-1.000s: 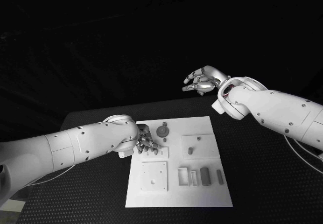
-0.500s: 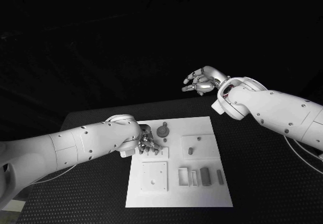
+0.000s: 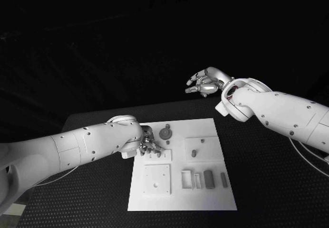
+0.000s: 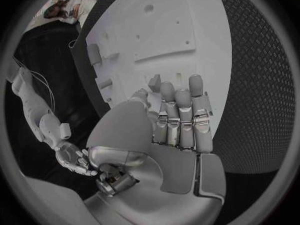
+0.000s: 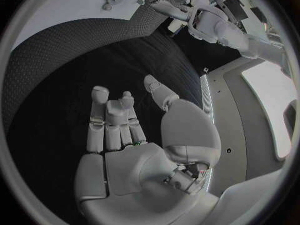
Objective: Assemble the parts on the task board
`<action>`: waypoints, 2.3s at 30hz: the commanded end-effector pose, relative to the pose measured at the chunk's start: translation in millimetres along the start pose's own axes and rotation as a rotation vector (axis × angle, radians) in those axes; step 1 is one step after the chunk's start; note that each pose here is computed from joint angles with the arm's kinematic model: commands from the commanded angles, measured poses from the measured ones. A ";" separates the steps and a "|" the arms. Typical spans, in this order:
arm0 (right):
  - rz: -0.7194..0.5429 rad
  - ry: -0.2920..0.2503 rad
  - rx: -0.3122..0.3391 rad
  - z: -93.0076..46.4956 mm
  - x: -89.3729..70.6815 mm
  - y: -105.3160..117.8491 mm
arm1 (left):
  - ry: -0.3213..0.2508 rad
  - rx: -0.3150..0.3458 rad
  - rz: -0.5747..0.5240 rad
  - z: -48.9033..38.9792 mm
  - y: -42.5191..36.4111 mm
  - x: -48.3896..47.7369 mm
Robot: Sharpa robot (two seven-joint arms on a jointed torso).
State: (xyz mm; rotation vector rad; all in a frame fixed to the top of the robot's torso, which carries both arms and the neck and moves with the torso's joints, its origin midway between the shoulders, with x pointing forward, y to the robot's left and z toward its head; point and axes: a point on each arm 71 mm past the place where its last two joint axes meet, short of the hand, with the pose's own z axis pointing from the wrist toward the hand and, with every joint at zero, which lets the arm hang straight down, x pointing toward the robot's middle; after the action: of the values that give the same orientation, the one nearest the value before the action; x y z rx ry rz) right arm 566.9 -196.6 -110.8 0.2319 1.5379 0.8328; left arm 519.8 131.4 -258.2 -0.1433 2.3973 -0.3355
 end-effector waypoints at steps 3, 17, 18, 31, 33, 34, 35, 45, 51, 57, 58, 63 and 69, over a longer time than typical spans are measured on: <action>0.001 0.014 -0.004 0.3 1.6 0.9 | 0.036 0.002 0.029 1.0 -3.3 2.0; 0.001 0.016 -0.002 0.4 1.8 0.6 | 0.043 0.013 0.023 2.7 -3.3 0.8; 0.001 0.016 -0.002 0.4 1.8 0.6 | 0.042 0.014 0.017 2.8 -3.2 0.6; 0.000 0.015 0.002 0.6 1.2 -0.6 | 0.106 0.033 -0.138 3.1 -1.8 2.8; 0.000 0.015 0.002 0.6 1.0 -0.8 | 0.118 0.034 -0.160 3.2 -1.5 3.3; 0.000 0.015 0.002 0.6 1.0 -1.0 | 0.122 0.035 -0.168 3.2 -1.3 3.3; 0.000 0.015 0.002 0.6 1.0 -1.0 | 0.121 0.035 -0.170 3.2 -1.2 3.2; -0.001 0.014 0.005 -0.2 0.0 -2.2 | 0.125 0.026 -0.169 2.7 1.3 3.3; -0.002 0.012 0.006 -0.7 -0.8 -2.9 | 0.109 0.021 -0.178 2.2 3.5 2.1; -0.002 0.010 0.007 -1.0 -1.5 -3.6 | 0.068 0.030 -0.203 0.5 4.9 0.3; -0.002 0.009 0.007 -1.1 -1.7 -3.7 | 0.058 0.032 -0.205 0.1 4.9 0.0; -0.001 0.008 0.007 -1.3 -2.0 -4.0 | 0.012 0.042 -0.198 -1.6 6.0 -2.2; 0.000 0.007 0.009 -1.8 -2.7 -4.8 | -0.078 0.066 -0.150 -5.2 5.5 -5.8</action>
State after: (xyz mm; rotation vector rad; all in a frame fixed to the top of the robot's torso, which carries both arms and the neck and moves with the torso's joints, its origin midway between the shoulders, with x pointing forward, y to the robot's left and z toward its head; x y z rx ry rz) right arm 567.7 -202.8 -111.7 0.2391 1.5445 0.8207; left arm 517.4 140.6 -257.6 -0.3422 2.3955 -0.4615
